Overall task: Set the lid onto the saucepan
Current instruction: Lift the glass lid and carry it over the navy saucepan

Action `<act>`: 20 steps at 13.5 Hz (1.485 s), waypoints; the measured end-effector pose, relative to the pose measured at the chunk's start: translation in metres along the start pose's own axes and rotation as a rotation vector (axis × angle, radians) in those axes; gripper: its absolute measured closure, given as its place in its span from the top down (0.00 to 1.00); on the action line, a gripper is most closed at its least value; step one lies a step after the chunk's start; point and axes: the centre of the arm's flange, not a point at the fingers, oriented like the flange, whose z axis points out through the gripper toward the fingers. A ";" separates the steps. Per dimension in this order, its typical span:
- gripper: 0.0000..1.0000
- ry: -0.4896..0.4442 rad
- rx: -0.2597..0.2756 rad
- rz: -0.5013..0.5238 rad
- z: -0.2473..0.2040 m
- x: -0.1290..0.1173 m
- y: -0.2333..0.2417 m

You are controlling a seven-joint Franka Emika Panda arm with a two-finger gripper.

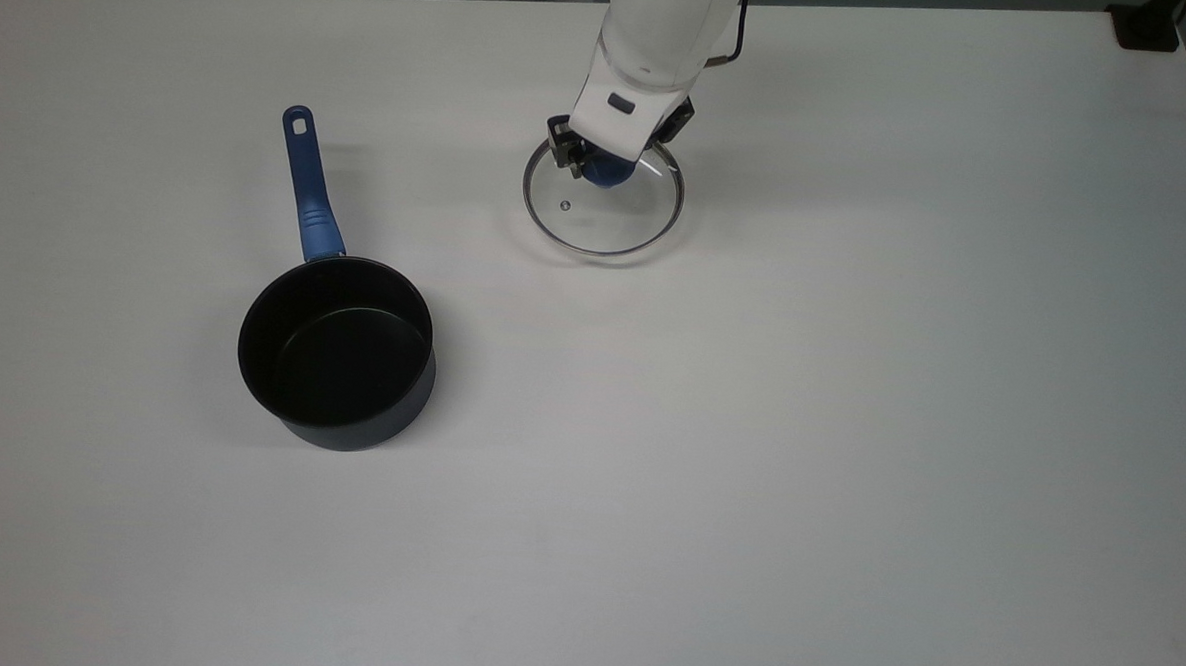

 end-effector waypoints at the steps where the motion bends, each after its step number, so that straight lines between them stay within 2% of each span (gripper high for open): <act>1: 0.61 -0.002 -0.001 0.002 -0.007 -0.002 0.001; 3: 0.61 -0.013 -0.003 0.017 -0.037 -0.007 0.008; 7: 0.61 0.032 -0.002 0.066 -0.087 -0.014 0.032; 12: 0.61 0.074 0.006 0.207 -0.133 -0.022 0.118; 16: 0.61 0.088 0.049 0.309 -0.118 0.005 0.192; 20: 0.61 0.073 0.056 0.362 -0.088 0.030 0.236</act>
